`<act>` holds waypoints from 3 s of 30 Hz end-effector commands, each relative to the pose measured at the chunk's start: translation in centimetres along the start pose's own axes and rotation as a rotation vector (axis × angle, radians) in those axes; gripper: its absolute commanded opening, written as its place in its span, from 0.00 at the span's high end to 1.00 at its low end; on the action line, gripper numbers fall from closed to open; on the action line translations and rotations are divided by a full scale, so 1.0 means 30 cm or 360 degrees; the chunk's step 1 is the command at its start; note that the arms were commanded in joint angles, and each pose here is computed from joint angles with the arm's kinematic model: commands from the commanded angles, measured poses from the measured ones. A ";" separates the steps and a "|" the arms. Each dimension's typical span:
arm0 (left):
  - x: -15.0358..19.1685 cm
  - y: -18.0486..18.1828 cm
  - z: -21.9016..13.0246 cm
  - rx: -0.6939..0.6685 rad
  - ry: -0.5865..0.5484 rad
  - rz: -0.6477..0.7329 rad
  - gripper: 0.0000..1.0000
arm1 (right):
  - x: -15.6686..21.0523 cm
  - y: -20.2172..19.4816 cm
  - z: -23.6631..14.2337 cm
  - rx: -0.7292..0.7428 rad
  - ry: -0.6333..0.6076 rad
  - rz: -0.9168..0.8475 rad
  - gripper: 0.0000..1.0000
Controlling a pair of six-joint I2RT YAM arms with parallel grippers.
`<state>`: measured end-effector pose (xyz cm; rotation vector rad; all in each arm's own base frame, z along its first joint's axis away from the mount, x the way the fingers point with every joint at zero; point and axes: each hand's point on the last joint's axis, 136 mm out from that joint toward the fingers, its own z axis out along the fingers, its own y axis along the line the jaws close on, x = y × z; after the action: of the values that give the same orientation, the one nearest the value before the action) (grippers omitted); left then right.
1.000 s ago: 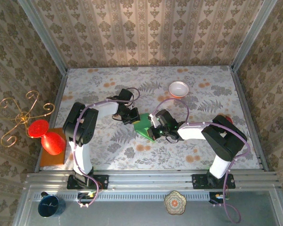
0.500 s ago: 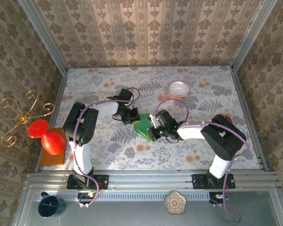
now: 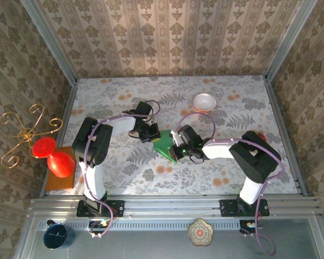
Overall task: Fold a paper plane with a square sheet of paper (pick it up from the middle)
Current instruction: Third fold the triangle at the center of the table.
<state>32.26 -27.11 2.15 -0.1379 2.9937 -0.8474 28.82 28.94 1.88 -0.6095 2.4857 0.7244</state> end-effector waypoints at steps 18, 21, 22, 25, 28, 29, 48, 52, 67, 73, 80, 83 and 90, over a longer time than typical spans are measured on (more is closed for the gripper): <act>0.125 -0.073 -0.133 0.0130 -0.0191 -0.0132 0.85 | 0.068 -0.042 0.035 0.0075 0.0155 0.0153 0.98; 0.146 -0.071 -0.109 0.0138 -0.0157 -0.0156 0.86 | 0.070 -0.045 0.037 0.0078 0.0161 0.0158 0.98; 0.153 -0.081 -0.104 0.0150 -0.0146 -0.0152 0.86 | 0.070 -0.045 0.038 0.0080 0.0162 0.0158 0.98; 0.167 -0.099 -0.086 0.0163 -0.0124 -0.0147 0.86 | 0.073 -0.048 0.038 0.0088 0.0164 0.0157 0.98; 0.177 -0.105 -0.066 0.0170 -0.0108 -0.0161 0.87 | 0.075 -0.050 0.039 0.0092 0.0165 0.0161 0.98; 0.183 -0.104 -0.056 0.0166 -0.0096 -0.0170 0.88 | 0.076 -0.051 0.039 0.0094 0.0166 0.0162 0.98; 0.245 -0.026 -0.009 0.0072 -0.0030 -0.0255 0.90 | 0.077 -0.061 0.042 0.0115 0.0174 0.0162 0.98; 0.247 -0.013 -0.006 0.0046 -0.0034 -0.0259 0.90 | 0.078 -0.064 0.041 0.0124 0.0176 0.0165 0.98; 0.252 0.021 0.021 -0.0004 -0.0018 -0.0271 0.90 | 0.086 -0.071 0.045 0.0131 0.0186 0.0171 0.98; 0.255 0.032 0.033 -0.0019 -0.0010 -0.0275 0.90 | 0.086 -0.071 0.045 0.0128 0.0186 0.0171 0.98; 0.259 0.067 0.049 -0.0076 -0.0007 -0.0296 0.90 | 0.074 -0.066 0.039 0.0125 0.0170 0.0185 0.96; 0.262 0.089 0.057 -0.0101 -0.0001 -0.0316 0.90 | 0.044 -0.059 0.017 0.0127 0.0138 0.0233 0.89; 0.250 0.108 0.061 -0.0111 -0.0013 -0.0335 0.90 | -0.054 -0.071 -0.092 0.0132 0.0049 0.0442 0.51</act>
<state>25.72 -28.34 1.89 -0.3782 2.9669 -0.9146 30.20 27.88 2.86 -0.3708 2.5962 0.7376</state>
